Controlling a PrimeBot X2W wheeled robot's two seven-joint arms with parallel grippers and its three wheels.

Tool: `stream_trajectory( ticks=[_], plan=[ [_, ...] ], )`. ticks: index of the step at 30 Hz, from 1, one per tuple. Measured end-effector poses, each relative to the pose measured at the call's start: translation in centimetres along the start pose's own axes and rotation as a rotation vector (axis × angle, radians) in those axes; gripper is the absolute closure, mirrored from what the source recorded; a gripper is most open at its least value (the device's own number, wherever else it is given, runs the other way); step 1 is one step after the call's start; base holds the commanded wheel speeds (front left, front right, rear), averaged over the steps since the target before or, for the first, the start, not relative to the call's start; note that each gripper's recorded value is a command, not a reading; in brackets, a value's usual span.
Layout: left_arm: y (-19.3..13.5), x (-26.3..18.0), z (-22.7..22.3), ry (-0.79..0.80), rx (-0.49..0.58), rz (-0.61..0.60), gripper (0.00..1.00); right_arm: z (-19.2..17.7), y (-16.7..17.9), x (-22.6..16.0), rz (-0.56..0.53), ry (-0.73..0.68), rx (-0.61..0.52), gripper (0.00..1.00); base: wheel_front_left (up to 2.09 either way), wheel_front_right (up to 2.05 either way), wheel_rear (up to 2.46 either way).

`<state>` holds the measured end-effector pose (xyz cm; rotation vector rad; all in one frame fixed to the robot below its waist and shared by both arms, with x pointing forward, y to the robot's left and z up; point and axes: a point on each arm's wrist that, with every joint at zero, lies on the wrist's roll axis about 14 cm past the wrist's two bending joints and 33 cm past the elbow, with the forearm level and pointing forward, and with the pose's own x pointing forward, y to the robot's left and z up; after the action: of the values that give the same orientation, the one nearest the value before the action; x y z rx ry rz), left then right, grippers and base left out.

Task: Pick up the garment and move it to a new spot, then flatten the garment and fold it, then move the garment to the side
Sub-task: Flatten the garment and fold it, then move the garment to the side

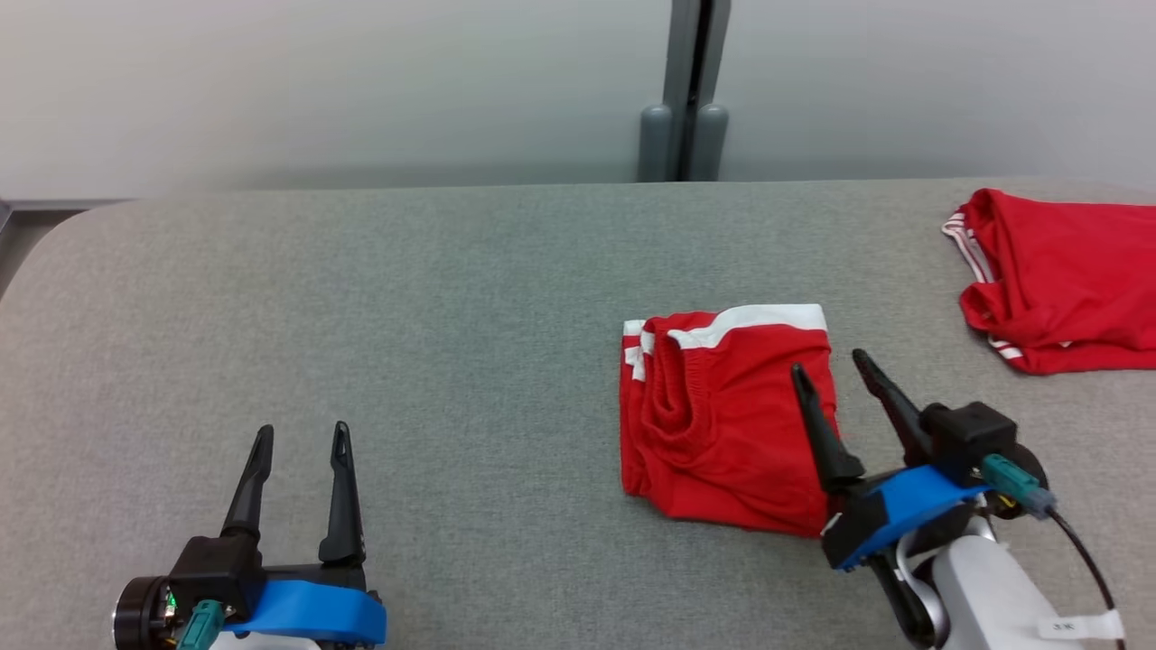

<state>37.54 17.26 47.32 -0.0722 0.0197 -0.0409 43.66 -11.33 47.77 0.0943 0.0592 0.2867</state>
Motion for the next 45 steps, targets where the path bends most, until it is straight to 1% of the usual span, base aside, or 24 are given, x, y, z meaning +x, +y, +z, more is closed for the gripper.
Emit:
stream_trajectory(
  ticks=[3, 4, 9, 16, 22, 31, 45],
  plan=[
    [-0.2, 0.2, 0.4, -0.011, 0.003, -0.009, 0.0, 1.5, -1.9, -1.3, -0.051, -0.053, -0.016, 0.0, 0.0, 0.0, 0.0],
    [-0.4, 0.2, 0.6, -0.019, 0.006, -0.015, 0.0, 2.4, -3.4, -2.4, -0.095, -0.082, -0.022, 0.0, 0.0, 0.0, 0.0],
    [-0.5, -0.1, 1.0, -0.029, 0.014, -0.022, 0.0, 4.2, -5.9, -5.4, -0.189, -0.155, -0.019, 0.0, 0.0, 0.0, 0.0],
    [-0.4, -0.9, 1.3, -0.037, 0.028, -0.024, 0.0, 5.9, -7.0, -8.8, -0.265, -0.213, -0.026, 0.0, 0.0, 0.0, 0.0],
    [0.2, -1.6, 1.9, -0.048, 0.04, -0.004, 0.0, 6.0, -6.1, -10.3, -0.271, -0.2, -0.016, 0.0, 0.0, 0.0, 0.0],
    [0.7, -2.2, 2.8, -0.054, 0.053, 0.009, 0.0, 3.9, -4.3, -11.0, -0.24, -0.117, 0.009, 0.0, 0.0, 0.0, 0.0],
    [0.7, -2.5, 3.2, -0.051, 0.063, 0.006, 0.0, 3.5, -4.3, -11.0, -0.244, -0.103, 0.019, 0.0, 0.0, 0.0, 0.0]
  ],
)
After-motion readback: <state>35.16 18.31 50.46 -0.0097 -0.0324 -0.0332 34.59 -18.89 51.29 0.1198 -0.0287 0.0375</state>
